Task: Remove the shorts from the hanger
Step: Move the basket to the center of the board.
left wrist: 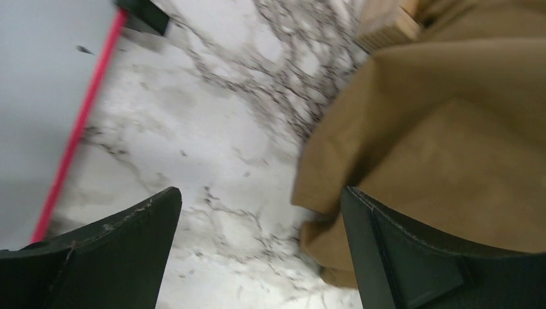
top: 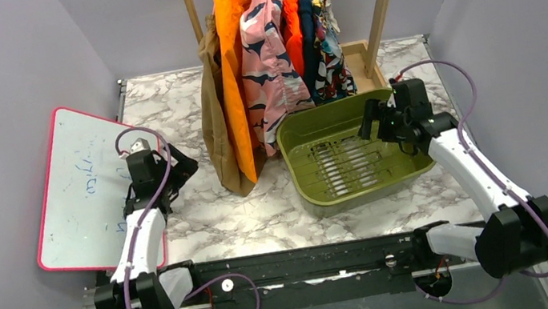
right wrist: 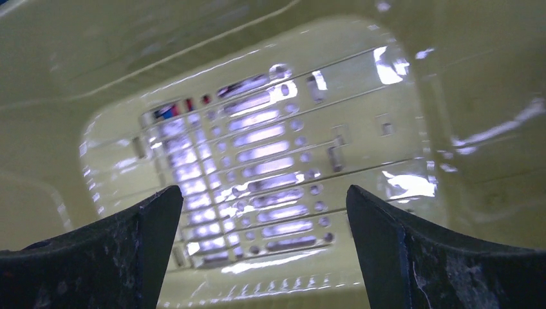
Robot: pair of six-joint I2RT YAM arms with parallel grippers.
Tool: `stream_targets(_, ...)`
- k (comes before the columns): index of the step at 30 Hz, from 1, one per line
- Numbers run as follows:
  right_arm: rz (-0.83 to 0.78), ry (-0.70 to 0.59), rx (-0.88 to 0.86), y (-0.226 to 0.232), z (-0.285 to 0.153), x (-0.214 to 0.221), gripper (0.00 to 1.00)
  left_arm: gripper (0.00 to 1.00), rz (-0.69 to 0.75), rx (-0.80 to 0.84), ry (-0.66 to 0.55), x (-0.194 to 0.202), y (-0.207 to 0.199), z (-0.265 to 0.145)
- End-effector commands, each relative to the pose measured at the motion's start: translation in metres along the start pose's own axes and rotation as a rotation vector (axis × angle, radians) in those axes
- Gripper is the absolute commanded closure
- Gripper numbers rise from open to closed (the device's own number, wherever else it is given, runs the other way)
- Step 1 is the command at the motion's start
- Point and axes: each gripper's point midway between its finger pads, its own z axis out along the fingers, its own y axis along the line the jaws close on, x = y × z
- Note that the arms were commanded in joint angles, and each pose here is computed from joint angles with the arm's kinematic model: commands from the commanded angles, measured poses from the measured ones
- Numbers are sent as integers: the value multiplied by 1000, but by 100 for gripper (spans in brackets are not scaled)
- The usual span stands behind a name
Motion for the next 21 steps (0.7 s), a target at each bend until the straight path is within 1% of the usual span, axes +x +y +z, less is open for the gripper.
stream_targets(1,42,-107,309,-47,9,-37,1,4,-6,226,96,16,-41,-25)
stream_targets(3,44,-159,409,-66,17,-53,1,4,0,261,102,21,-45,-33)
stream_targets(6,102,-166,489,-92,27,-69,1,4,11,318,116,27,-52,-46)
stream_targets(10,76,-189,472,-106,41,-100,1,5,59,397,108,29,-65,-67)
stream_targets(12,89,-167,483,-111,44,-113,1,6,78,461,101,26,-78,-79)
stream_targets(13,77,-161,459,-106,47,-120,1,7,92,489,97,25,-83,-85)
stream_targets(15,31,-110,322,-82,52,-126,1,8,136,555,82,22,-97,-98)
stream_targets(16,32,-90,257,-69,51,-126,1,8,156,588,73,21,-104,-106)
stream_targets(18,27,-80,115,-43,42,-121,1,8,195,649,62,22,-117,-121)
stream_targets(19,41,-91,89,-38,33,-117,1,8,211,669,62,24,-121,-125)
stream_targets(21,118,-127,92,-36,9,-107,1,8,242,708,63,28,-130,-135)
